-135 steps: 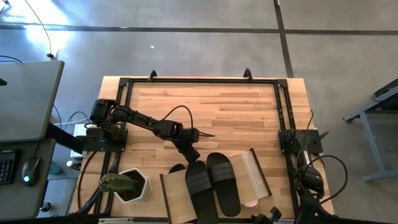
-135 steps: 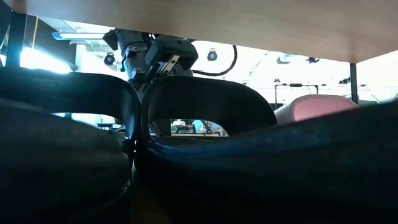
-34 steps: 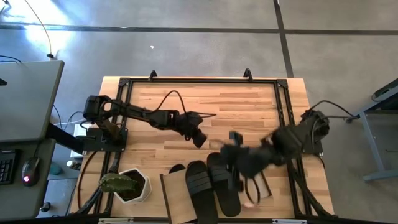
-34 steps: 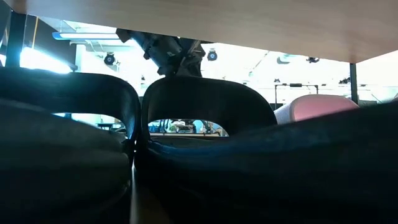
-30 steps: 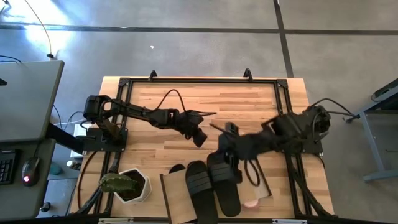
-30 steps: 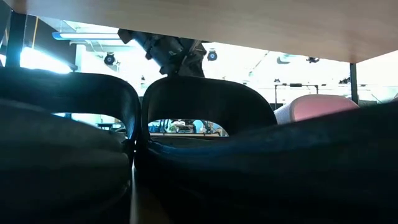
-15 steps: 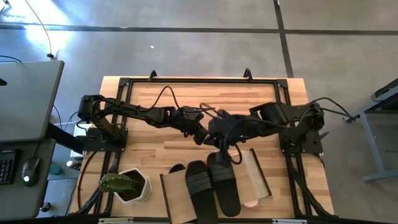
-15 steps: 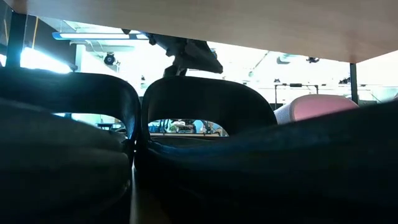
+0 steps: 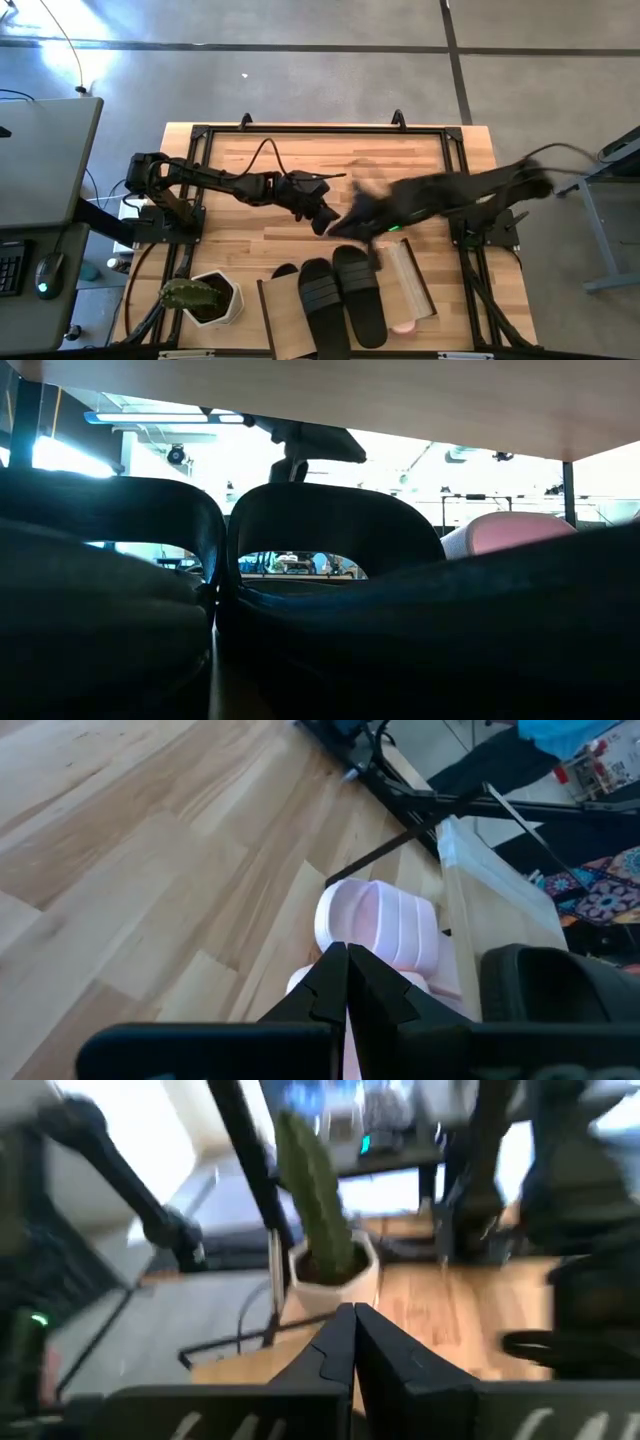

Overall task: Pick and place slides into the shelf
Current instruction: Adjust the slippers on the shelf

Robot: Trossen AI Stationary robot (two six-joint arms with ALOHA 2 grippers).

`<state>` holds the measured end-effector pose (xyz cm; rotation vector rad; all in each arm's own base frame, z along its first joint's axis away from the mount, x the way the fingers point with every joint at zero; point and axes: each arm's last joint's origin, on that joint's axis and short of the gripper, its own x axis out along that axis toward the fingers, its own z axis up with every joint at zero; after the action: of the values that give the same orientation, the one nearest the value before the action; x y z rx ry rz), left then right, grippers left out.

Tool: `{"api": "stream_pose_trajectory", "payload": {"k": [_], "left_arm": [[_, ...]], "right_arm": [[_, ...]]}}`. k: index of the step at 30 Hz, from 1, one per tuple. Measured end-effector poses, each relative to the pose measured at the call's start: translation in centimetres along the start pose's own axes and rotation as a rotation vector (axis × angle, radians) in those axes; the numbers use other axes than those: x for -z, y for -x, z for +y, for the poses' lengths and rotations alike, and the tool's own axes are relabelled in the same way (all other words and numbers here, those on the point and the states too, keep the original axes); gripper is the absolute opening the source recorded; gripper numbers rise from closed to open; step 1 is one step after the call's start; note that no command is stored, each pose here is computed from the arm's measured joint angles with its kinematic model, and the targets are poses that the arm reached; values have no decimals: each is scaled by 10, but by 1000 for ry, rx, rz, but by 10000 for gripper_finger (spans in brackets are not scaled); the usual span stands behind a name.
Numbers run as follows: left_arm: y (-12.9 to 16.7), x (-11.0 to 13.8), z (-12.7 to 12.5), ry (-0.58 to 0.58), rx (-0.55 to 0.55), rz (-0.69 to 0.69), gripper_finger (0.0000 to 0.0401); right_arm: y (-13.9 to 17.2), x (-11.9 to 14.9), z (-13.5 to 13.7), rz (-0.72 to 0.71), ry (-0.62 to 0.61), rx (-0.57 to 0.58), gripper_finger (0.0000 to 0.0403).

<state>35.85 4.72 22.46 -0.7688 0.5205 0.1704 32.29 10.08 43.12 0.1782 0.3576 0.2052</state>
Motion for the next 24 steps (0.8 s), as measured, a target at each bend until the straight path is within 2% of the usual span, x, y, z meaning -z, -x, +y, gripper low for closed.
{"api": "stream_pose_trajectory", "payload": {"k": [4,7,9,13,15,20,24], "left_arm": [[0,-2,-2,2,10,-22,0],[0,-1,-5,0,38,-27,0],[-1,0,-7,-4,42,-27,0],[-1,4,-12,-11,66,-3,0],[-2,8,-15,-18,75,11,0],[-3,16,-24,-35,102,37,0],[-4,23,-32,-49,129,65,0]], "right_arm": [[64,27,-13,-170,-86,51,0],[88,58,-19,-327,-171,-17,0],[99,79,-23,-343,-227,-6,0],[105,126,-31,-260,-338,126,0],[105,142,-33,-241,-371,136,0],[105,162,-34,-218,-423,151,0],[105,164,-34,-213,-431,149,0]]}}
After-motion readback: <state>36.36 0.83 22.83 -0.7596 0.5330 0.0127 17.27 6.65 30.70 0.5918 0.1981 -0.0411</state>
